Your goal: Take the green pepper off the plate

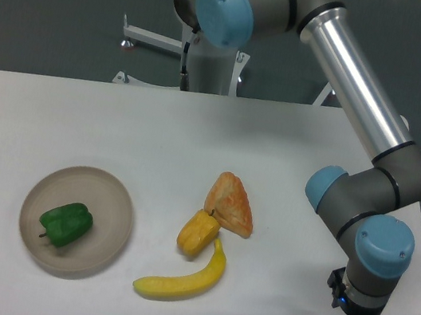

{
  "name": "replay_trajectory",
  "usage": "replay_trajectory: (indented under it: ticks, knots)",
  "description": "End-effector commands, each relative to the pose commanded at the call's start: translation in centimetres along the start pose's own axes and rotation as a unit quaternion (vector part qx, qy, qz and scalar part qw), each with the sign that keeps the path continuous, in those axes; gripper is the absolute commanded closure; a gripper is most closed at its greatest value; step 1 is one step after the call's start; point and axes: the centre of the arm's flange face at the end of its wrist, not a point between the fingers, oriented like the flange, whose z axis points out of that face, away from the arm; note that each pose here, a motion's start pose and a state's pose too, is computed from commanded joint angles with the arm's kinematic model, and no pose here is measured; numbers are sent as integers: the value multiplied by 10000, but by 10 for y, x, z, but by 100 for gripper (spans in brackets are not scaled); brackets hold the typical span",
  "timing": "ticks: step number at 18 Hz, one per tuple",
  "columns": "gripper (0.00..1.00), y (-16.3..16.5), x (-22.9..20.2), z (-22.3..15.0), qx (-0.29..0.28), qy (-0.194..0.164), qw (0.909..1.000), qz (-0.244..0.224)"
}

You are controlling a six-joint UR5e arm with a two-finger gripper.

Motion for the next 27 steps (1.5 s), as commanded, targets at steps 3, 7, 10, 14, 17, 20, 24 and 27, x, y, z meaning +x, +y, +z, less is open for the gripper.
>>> replay_trajectory:
  ticks: [3, 7, 10, 14, 17, 20, 24, 27]
  knots:
    - [0, 0, 0, -1, 8, -1, 10000, -15]
    - [0, 0, 1, -2, -7, 8, 10000, -23]
    - [0, -6, 2, -3, 18, 21, 10000, -54]
    - [0, -22, 14, -19, 60, 108, 9996, -269]
    - [0, -40, 28, -36, 512, 260, 9948, -840]
    - [0, -68, 56, -79, 991, 495, 9799, -1661]
    - [0, -114, 106, -121, 1033, 701, 9766, -1750]
    - [0, -164, 135, -136, 1017, 869, 9664, -2194]
